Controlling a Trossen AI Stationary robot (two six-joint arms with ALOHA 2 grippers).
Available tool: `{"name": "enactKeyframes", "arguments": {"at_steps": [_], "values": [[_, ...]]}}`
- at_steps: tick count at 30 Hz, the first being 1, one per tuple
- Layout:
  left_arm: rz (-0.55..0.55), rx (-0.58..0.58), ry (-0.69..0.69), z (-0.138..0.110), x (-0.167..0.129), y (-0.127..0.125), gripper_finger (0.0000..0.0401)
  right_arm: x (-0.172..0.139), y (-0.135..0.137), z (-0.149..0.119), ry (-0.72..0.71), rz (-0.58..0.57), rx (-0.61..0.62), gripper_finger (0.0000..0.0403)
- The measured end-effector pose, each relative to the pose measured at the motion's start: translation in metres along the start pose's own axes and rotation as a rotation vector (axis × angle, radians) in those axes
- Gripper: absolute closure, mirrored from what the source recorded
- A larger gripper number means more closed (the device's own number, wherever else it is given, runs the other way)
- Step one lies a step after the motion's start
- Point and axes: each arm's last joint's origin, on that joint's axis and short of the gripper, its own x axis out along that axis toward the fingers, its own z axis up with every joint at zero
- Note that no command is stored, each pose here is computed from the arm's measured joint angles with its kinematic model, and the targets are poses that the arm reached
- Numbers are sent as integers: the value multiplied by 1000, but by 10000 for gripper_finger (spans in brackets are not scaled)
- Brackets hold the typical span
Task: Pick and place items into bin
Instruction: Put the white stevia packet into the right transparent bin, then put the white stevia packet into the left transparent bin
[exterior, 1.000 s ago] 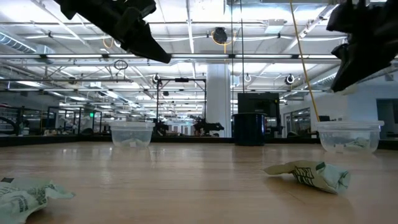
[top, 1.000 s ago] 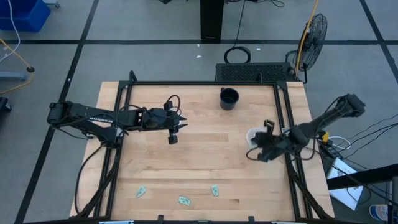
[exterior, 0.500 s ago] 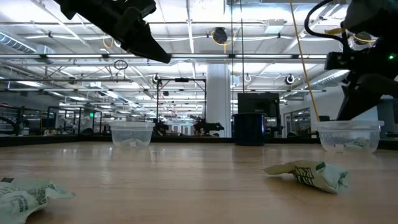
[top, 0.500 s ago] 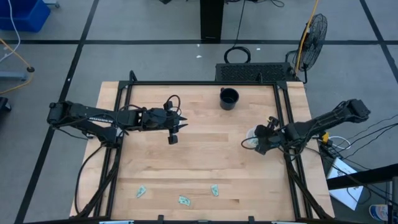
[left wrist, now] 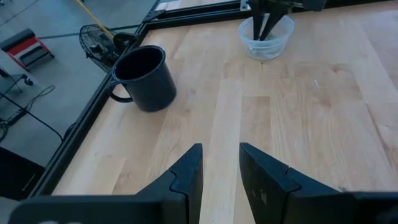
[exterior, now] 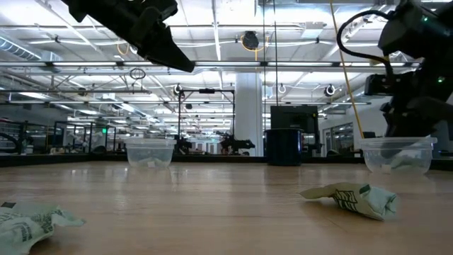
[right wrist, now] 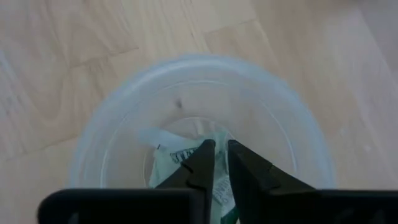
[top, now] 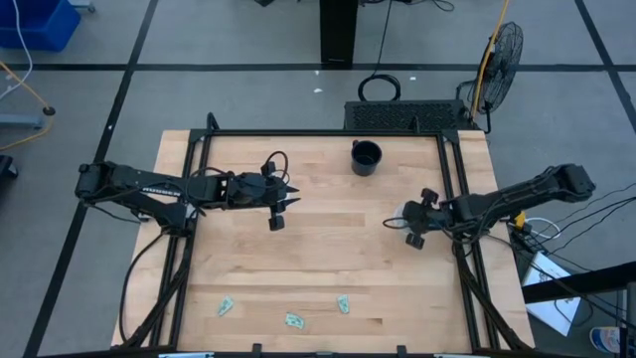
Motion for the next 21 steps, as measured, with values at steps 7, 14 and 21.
{"name": "enactKeyframes", "arguments": {"at_steps": [7, 14, 21], "values": [[-16, -3, 2, 0, 0, 0, 290, -1, 1, 5, -33, 29, -45, 319], [-138, -51, 34, -4, 0, -4, 290, -20, 5, 27, -121, 77, -88, 315], [-387, -49, 82, -9, 2, -28, 290, -40, 5, 44, -231, 118, -74, 314]]}}
